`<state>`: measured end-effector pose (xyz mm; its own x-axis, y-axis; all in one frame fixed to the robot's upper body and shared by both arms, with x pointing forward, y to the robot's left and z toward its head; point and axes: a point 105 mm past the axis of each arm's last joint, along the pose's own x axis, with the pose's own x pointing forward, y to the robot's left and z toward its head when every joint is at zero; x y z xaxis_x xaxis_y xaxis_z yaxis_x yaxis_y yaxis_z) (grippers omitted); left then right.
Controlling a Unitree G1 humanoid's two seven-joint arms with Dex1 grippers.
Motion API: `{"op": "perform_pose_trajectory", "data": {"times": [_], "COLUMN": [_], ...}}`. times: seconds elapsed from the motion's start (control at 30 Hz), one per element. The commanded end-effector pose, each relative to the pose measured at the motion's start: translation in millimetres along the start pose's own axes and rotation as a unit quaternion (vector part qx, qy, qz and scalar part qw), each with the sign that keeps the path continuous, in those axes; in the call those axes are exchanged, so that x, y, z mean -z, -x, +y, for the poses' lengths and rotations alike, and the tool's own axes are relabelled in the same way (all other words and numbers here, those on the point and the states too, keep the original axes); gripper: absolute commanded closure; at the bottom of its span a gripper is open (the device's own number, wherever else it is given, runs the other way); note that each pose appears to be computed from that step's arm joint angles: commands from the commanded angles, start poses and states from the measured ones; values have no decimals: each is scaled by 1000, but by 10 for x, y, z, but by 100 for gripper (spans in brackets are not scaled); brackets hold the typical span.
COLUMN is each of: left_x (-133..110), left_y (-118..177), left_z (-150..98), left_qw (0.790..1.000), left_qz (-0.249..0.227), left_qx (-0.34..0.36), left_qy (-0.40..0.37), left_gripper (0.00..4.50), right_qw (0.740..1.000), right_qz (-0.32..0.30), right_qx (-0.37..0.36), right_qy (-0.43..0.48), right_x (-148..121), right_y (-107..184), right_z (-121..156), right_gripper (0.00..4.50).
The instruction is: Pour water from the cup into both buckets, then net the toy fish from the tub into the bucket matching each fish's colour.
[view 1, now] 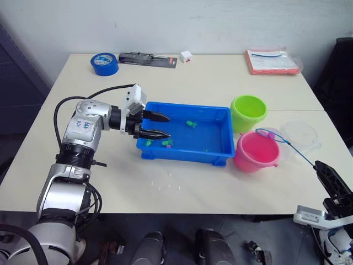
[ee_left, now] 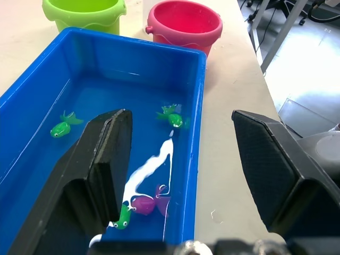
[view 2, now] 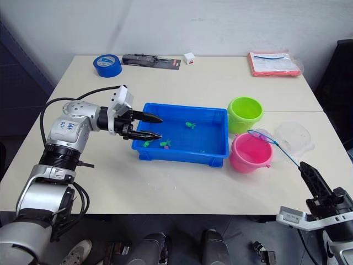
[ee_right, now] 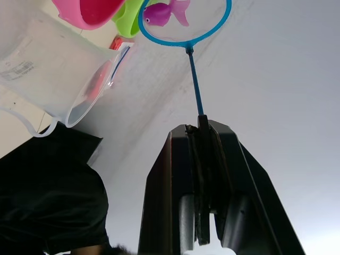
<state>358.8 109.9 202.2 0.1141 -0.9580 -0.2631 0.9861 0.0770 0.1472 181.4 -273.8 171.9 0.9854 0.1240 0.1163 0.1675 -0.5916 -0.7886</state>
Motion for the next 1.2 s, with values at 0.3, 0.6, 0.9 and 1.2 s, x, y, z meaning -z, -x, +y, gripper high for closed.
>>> {"op": "perform_pose_trajectory", "data": {"times": [0.3,0.6,0.9,1.2], "left_x": [-124,-114,-116,-114], "left_y": [80,100,113,116], "left_z": [0,0,5,3], "left_qw": [1000,1000,1000,1000], "left_qz": [-12,-9,-8,-9], "left_qx": [-10,-12,-15,-15], "left_qy": [-24,-24,-25,-24], "left_gripper": [124,124,124,124], "right_qw": [1000,997,997,998], "right_qz": [6,-5,4,13], "right_qx": [27,39,41,31], "right_qy": [5,59,66,54], "right_x": [6,-50,-30,-1], "right_y": [-23,16,22,24], "right_z": [-101,-141,-134,-81], "right_gripper": [370,370,370,370]}}
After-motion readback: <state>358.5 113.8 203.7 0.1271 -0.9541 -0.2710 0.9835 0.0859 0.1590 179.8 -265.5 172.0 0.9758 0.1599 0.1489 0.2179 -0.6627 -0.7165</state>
